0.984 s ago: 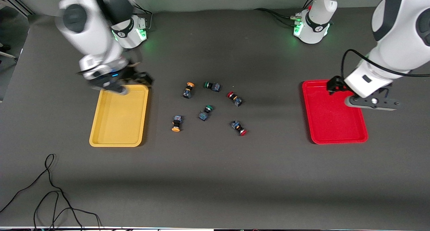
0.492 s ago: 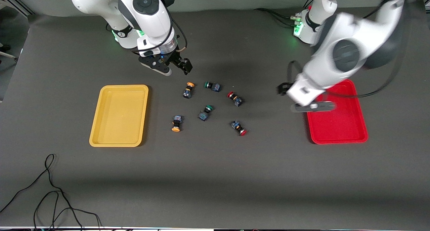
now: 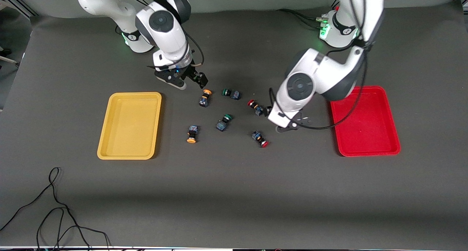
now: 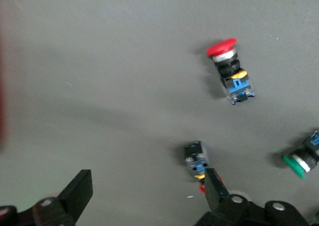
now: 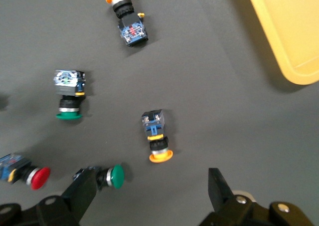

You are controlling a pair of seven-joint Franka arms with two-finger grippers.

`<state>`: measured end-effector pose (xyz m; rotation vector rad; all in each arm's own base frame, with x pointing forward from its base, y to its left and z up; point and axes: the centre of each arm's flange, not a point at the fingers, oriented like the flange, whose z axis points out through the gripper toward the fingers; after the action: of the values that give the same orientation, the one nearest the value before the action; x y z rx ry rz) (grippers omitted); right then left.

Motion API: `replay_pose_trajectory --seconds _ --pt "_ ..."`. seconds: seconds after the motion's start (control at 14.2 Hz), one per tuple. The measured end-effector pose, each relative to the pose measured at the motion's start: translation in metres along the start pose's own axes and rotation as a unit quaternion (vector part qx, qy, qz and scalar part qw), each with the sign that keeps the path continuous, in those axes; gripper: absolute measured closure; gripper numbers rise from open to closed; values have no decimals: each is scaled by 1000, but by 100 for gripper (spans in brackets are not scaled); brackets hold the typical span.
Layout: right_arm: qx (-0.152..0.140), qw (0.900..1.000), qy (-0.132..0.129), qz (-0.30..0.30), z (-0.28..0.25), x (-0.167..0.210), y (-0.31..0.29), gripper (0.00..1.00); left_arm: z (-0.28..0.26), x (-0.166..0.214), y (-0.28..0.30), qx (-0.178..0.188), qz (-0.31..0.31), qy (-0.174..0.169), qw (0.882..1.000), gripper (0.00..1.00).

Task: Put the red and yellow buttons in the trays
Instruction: 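Grasp yellow button with the right gripper while the left gripper grasps red button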

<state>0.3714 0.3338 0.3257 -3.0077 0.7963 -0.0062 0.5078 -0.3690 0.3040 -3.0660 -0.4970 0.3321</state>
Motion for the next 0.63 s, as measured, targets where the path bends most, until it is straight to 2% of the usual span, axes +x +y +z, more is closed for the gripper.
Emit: replay_pose_trajectory --seconds 0.14,0.35,0.63 --pt "2 1000 5 1 33 2 -3 0 42 -17 14 -16 -41 -8 999 1" --pt "6 1000 14 3 88 5 -7 0 88 -36 23 -14 -93 -26 995 4" --pt "6 1000 21 2 146 6 -3 0 127 -46 25 -32 -118 -38 992 7"
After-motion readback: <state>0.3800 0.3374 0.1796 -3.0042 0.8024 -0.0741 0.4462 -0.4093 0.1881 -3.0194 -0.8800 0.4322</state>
